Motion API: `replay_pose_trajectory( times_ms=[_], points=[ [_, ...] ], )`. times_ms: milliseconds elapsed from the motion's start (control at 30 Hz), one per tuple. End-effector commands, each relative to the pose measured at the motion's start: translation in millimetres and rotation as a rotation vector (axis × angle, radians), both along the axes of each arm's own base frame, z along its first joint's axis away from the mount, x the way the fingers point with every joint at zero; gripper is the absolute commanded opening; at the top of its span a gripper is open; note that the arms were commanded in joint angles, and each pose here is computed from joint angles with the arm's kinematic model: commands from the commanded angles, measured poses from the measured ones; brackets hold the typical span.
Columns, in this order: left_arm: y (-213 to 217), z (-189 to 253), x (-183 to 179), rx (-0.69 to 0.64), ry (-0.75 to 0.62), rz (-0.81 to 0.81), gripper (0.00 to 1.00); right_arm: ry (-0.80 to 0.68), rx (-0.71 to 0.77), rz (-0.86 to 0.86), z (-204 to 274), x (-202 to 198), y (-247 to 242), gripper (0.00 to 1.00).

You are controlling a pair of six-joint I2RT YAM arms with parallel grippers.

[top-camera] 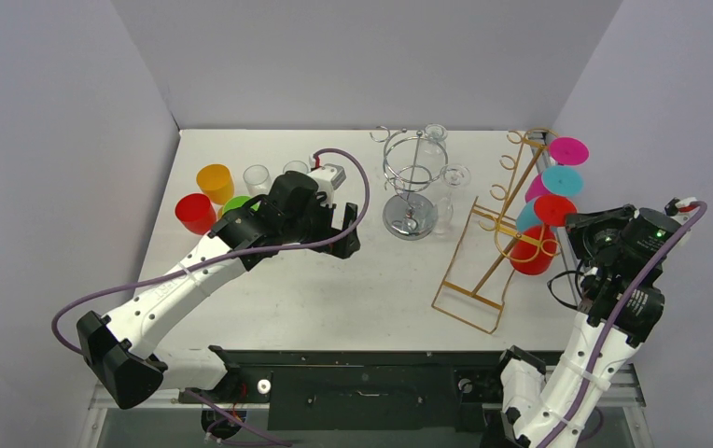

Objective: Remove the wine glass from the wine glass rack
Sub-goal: Pick up the wine glass from the wine rack.

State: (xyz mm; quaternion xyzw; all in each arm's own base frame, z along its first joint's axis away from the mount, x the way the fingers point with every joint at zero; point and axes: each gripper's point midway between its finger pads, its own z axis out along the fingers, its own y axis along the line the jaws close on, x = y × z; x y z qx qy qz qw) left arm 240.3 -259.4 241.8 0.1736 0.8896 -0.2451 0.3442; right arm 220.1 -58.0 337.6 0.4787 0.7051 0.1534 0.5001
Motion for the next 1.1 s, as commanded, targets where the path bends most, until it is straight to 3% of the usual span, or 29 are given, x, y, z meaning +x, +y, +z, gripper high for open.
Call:
replay_pose_trajectory(
  times_ms=[0,267,1067],
  points=[
    [-5,15,3,-0.053,-0.047,-0.009,0.96,-0.029,-0.024,-0.014,7,5,-7,0.09],
    [-4,12,5,-0.049,-0.042,-0.004,0.96,-0.042,-0.063,-0.055,21,-4,-11,0.00],
    [-3,6,10,-0.040,-0.028,0.005,0.96,-0.077,-0.151,-0.147,49,-18,-23,0.00]
  ],
)
